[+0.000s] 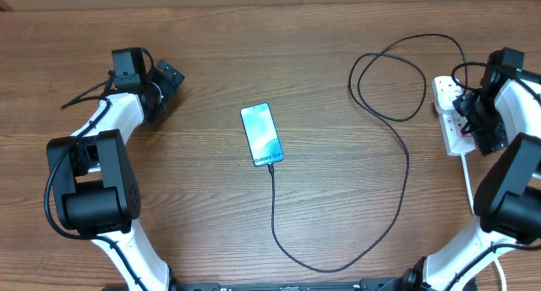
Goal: Plug charger to phone and switch on socket
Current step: 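Move the right gripper over to the white surge-protector power strip, then press the orange socket switch down with the right gripper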
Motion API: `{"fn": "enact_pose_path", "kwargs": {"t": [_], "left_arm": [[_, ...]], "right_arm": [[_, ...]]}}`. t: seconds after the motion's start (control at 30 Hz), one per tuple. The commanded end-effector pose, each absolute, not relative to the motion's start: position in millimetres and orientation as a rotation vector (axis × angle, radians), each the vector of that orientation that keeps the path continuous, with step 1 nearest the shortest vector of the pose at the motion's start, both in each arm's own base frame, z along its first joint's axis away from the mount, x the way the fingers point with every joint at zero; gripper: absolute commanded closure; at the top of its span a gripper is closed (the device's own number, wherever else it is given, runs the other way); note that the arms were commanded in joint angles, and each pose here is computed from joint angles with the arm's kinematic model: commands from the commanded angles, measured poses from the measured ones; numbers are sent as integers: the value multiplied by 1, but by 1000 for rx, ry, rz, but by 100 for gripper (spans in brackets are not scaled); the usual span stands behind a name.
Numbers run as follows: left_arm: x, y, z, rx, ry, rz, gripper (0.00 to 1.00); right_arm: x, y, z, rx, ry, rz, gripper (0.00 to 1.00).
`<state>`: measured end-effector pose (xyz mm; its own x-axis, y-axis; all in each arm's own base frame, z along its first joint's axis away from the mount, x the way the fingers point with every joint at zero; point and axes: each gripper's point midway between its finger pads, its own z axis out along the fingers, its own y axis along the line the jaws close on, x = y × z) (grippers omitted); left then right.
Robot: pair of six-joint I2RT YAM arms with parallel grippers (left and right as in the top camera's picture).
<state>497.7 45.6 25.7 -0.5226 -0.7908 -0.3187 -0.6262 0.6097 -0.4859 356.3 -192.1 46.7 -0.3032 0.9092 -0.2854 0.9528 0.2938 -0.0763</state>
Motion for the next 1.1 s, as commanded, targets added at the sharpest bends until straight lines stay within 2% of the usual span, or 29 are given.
{"fn": "enact_pose_path", "kwargs": {"t": [0.0,0.47,0.6,0.73,1.07], "left_arm": [[490,50,14,-1121,2355,-367,0],[490,50,14,-1121,2355,-367,0],[490,50,14,-1122,2355,-366,0],[490,50,14,-1121,2355,-367,0],[490,50,14,-1121,2355,-367,0]], "right_arm": [[365,-196,36,1709,2372,-347,0],[375,-207,20,1698,2333,-385,0],[383,-194,16,1692,2371,-250,0],[399,-180,15,1565,2459,-96,0],[408,-182,17,1539,2434,-77,0]]}}
